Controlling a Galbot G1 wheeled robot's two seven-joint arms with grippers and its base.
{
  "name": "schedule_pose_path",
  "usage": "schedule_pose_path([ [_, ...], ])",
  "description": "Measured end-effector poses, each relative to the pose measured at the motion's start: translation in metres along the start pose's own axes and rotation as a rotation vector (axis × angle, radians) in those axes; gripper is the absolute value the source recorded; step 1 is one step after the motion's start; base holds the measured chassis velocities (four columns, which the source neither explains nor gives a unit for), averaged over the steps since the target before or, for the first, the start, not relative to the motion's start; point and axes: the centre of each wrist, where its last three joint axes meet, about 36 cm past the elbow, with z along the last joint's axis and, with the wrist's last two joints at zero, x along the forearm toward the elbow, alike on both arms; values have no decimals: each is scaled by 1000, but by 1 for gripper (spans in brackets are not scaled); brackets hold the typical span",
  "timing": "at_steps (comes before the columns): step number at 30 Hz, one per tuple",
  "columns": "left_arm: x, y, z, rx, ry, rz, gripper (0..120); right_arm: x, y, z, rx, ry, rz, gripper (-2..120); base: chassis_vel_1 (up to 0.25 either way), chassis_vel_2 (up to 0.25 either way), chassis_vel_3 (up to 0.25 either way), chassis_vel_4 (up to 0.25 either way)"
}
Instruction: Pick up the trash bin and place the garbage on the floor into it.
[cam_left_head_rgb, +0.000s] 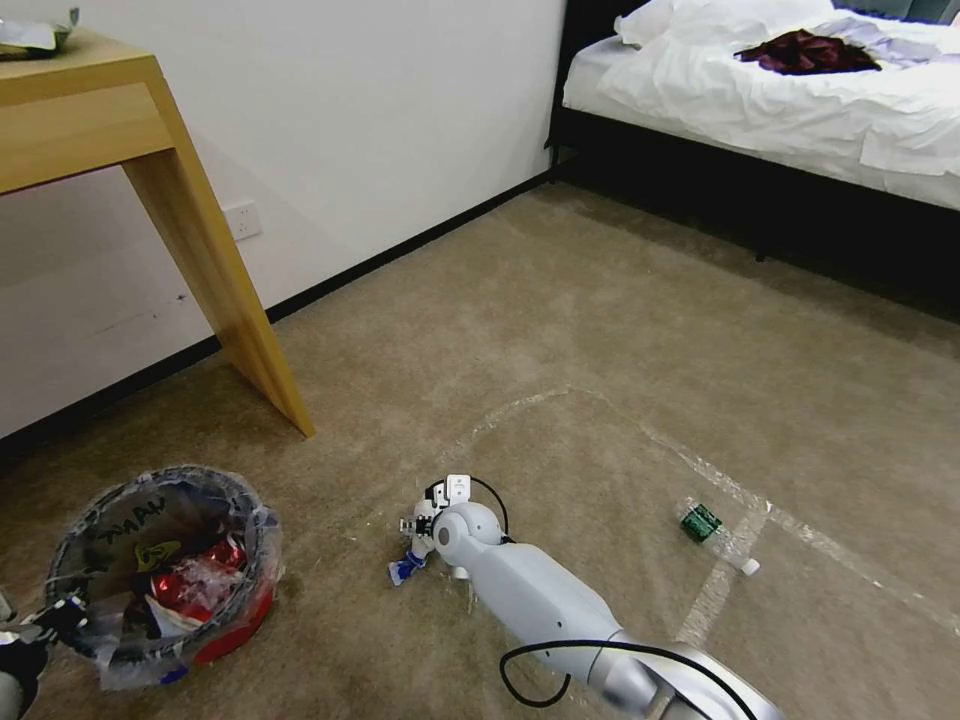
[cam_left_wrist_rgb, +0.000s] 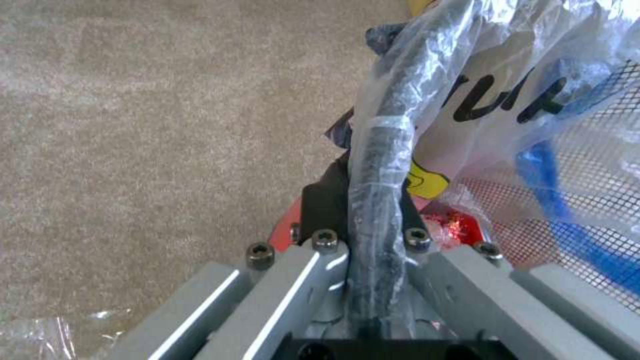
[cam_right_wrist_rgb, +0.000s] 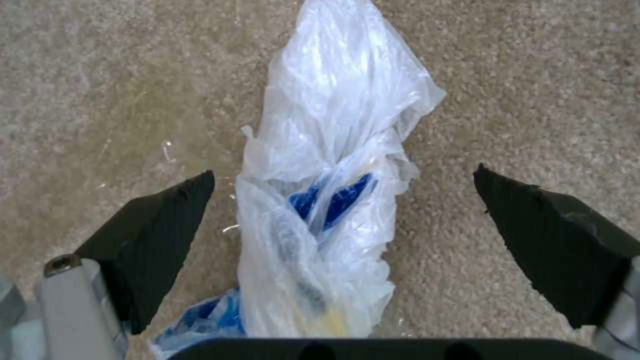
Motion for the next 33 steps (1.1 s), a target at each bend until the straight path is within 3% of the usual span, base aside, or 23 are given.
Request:
schedule_pose_path([
  [8, 1, 1, 1, 2, 0, -2, 0, -4, -3, 5, 12, 8, 7, 98, 0, 0, 0, 0],
  [21, 0, 2, 1, 2, -5, -2, 0, -11, -10, 12, 26, 17, 26, 85, 0, 0, 0, 0],
  [33, -1, 2, 1, 0, -6, -2, 0, -11, -9, 15, 38, 6, 34, 54, 0, 0, 0, 0],
])
